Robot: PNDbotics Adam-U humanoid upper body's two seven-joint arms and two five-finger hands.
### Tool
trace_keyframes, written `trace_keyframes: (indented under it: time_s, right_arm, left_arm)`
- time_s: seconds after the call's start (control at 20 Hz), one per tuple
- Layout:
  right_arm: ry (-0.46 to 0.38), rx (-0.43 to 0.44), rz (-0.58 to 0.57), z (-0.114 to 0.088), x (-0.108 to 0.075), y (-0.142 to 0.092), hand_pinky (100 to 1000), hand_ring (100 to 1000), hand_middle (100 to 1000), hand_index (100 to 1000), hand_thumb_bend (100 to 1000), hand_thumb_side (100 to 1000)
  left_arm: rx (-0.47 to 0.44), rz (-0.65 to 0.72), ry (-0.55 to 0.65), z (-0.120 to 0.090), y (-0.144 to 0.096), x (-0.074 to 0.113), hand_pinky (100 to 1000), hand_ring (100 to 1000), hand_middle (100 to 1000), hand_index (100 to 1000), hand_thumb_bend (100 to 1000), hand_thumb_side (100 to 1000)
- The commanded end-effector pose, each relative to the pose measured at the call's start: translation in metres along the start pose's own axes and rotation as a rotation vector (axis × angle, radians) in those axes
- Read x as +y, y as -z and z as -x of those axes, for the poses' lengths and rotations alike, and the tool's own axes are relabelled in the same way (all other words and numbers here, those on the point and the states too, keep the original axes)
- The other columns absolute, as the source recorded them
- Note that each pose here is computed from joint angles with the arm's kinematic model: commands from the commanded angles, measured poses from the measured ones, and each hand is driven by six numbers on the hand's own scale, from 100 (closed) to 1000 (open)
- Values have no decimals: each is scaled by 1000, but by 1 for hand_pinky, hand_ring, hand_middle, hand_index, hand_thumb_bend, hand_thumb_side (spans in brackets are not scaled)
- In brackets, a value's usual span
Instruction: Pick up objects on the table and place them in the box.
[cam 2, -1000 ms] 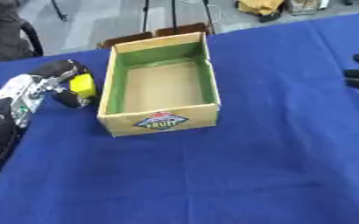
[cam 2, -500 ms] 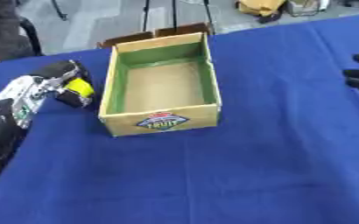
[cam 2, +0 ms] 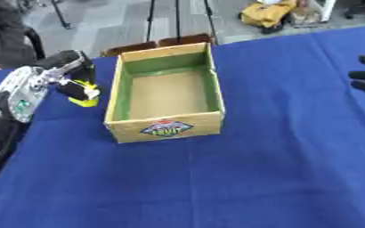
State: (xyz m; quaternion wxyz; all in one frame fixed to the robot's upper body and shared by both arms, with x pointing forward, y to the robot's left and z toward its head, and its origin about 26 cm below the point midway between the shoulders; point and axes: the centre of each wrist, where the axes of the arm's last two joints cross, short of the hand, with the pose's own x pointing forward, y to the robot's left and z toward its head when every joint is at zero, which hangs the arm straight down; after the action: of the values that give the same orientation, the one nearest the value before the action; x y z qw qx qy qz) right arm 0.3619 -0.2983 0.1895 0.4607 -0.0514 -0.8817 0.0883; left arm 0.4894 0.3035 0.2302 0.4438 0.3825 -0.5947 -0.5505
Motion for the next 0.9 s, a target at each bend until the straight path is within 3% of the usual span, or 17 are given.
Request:
trace_keyframes:
  time_s: [0.05,0.6,0.9]
  right_arm:
    - [-11,-24,2,-7,-6,4,809,769,811,909,297,839]
    - [-8,-20,-3,-6,-5,4,810,771,812,910,293,840]
    - [-3,-24,-14,-6,-3,5,810,771,813,910,290,841]
  left_arm:
    - [-1,-44,19,2,-4,25,430,374,335,451,218,239]
    - [-111,-144,-9,-28,4,54,432,373,331,436,219,251]
    - [-183,-138,-14,-58,18,53,436,375,331,437,219,255]
